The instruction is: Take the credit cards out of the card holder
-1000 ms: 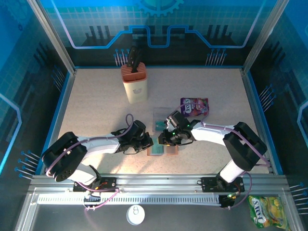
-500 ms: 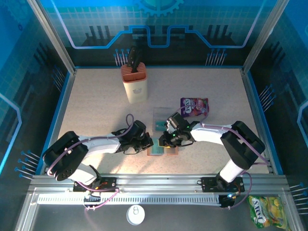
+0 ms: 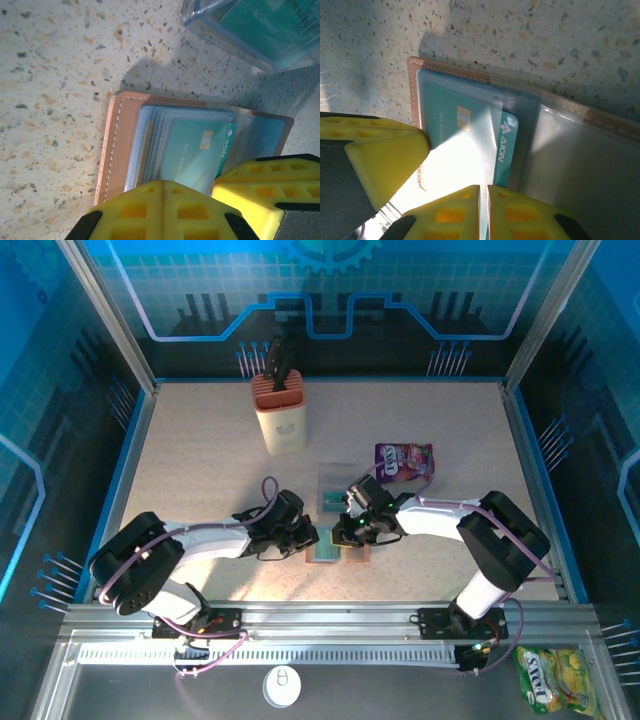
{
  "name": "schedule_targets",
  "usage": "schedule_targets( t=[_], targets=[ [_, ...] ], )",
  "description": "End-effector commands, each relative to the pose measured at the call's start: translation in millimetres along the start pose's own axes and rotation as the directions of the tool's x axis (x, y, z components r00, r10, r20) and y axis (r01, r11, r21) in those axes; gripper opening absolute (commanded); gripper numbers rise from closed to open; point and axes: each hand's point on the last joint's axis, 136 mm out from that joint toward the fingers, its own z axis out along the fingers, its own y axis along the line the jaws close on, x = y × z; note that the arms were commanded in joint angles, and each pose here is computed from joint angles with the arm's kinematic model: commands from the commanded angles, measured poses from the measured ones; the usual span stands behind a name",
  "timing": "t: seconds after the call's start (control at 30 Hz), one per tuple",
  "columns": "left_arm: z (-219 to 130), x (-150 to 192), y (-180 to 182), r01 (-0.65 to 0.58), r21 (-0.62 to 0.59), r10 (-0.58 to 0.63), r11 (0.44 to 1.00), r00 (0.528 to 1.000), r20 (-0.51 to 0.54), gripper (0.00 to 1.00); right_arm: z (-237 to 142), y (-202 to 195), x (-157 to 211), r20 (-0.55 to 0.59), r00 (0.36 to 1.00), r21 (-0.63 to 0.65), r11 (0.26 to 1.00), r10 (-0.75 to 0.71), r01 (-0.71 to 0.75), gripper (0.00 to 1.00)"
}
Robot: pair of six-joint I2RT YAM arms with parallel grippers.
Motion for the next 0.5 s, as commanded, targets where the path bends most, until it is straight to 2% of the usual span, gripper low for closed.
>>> schedule_targets(
  t=[0.0,0.13,0.23,0.47],
  targets=[
    [5,5,19,0.018,-0.064,-0.019,0.998,1.000,-0.020,0.00,7,-1,9,-0.037,0.999,-0.007,1.000,-0.001,0.001,0.12],
    [5,4,18,0.018,-0.061,-0.019,0.998,1.000,-0.017,0.00,8,-5,8,-0.036,0.999,0.012,1.000,0.005,-0.005,0.23],
    [4,4,17,0.016,-0.063,-0.017,0.998,1.000,-0.016,0.00,5,-10,8,-0.028,1.000,0.049,0.999,0.004,-0.002,0.28],
    [4,3,16,0.013,-0.061,-0.014,0.998,1.000,-0.013,0.00,-7,-14,4,-0.010,1.000,0.118,0.993,-0.029,0.030,0.30]
  ],
)
